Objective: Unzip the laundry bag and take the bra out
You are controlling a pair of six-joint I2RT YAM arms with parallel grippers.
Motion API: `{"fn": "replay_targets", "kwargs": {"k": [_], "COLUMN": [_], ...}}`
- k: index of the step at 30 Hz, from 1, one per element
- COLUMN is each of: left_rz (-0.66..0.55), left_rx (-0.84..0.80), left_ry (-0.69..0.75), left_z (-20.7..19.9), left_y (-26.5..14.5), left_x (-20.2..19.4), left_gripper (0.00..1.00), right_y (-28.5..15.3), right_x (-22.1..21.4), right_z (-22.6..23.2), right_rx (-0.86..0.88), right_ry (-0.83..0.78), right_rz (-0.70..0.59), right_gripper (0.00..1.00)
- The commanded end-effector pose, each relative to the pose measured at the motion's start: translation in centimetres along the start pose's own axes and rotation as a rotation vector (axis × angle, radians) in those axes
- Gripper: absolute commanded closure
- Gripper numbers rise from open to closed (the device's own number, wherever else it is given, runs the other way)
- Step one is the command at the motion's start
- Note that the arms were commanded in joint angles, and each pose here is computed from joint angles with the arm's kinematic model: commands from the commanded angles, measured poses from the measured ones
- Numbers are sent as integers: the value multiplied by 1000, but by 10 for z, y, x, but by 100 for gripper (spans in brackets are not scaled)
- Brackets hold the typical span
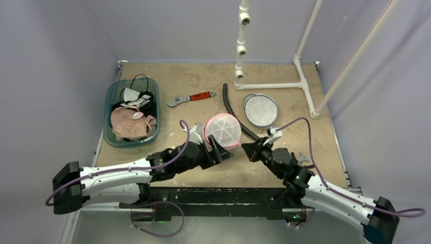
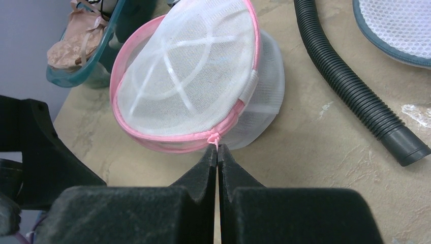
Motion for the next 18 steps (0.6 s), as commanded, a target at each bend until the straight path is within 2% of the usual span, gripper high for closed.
{"fn": "replay_targets", "kwargs": {"k": [1,7,11,14,18], "left_rz": [-125,-253,-301,-322,-352], "left_rx": [-60,-20,35,73,93], "left_ry": [-140,-169,-170,-198,-205], "left_z": [-11,-5,-3,8,17], "left_y": [19,42,57,64,66], "left_x": [-8,-5,14,31,46], "left_gripper": [17,13,13,20,36], "right_y": [2,1,0,-2,-3], "right_x": [22,24,24,24,23], "right_z": [14,17,20,22,21], "right_rx": [43,66,98,131,132], "right_ry": [-2,-22,-42,-56,-60], "right_rz": [-59,-51,-42,-43,-40], "right_gripper": [100,100,100,100,100]}}
Point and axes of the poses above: each gripper's point midway between its finger pads, its own y axis out along the fingers, its own z axis along the line the jaws close on, x = y × z, the point moved 8 cm from there along -y, back along the fingers, and after that the axes turned 3 degrees about -y, right-handed, at the moved point
